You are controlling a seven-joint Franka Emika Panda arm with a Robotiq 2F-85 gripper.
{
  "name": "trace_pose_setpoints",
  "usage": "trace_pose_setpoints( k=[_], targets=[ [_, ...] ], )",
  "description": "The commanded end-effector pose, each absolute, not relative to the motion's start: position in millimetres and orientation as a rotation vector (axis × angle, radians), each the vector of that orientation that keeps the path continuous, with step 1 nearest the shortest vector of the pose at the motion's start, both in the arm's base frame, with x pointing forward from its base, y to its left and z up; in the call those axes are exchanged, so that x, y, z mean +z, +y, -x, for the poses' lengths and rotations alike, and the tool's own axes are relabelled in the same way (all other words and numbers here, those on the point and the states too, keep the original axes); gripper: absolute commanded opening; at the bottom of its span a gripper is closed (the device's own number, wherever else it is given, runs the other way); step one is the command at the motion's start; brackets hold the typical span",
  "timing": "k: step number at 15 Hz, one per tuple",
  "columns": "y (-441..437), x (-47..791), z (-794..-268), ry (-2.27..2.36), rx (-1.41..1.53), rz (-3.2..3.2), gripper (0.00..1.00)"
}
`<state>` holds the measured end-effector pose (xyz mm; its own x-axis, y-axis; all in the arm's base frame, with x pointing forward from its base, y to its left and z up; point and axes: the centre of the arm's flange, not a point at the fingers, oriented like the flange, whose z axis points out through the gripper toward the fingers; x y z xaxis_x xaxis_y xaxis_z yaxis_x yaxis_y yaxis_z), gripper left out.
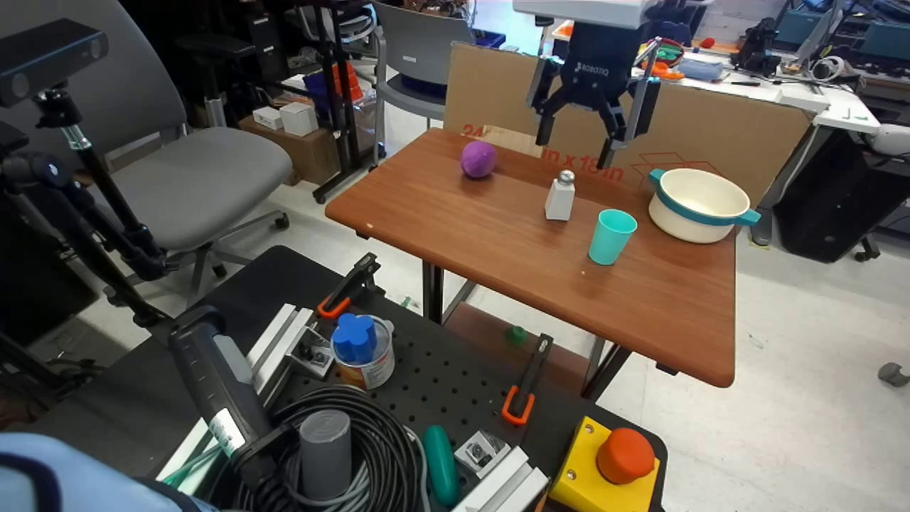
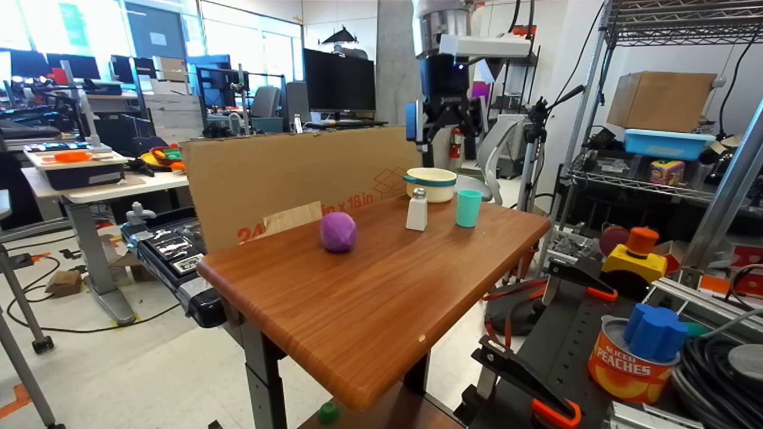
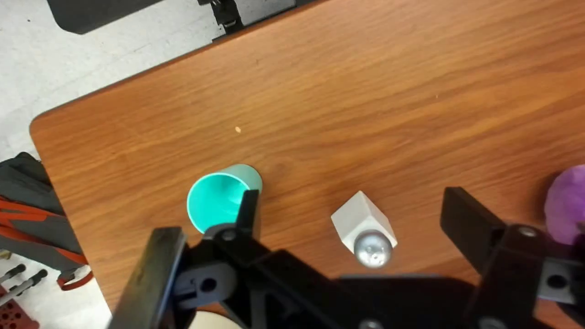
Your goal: Put the salt cellar in the white pot
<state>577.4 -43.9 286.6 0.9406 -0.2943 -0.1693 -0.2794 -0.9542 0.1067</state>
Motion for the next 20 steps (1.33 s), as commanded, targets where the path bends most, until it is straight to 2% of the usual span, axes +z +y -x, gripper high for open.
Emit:
trace_pose_setpoints(
  k=[1,7,8,9,17,20],
  targets=[
    [-37.8,264.5,-622.1,-0.488,-0.261,-2.997,1.0],
    [-31.3,231.8,-653.1,-0.506,-0.272,-2.961,1.0],
    [-30.9,226.5,-657.5,-0.509,-0.283,-2.953,0.75],
    [-30.6,221.9,-660.8,-0.511,-0.289,-2.947,0.74],
    [-27.9,220.8,-661.3,-0.516,-0.405,-2.93,0.12],
    [-30.4,237.5,-662.6,-0.554,-0.389,-2.947,0.11]
  ],
)
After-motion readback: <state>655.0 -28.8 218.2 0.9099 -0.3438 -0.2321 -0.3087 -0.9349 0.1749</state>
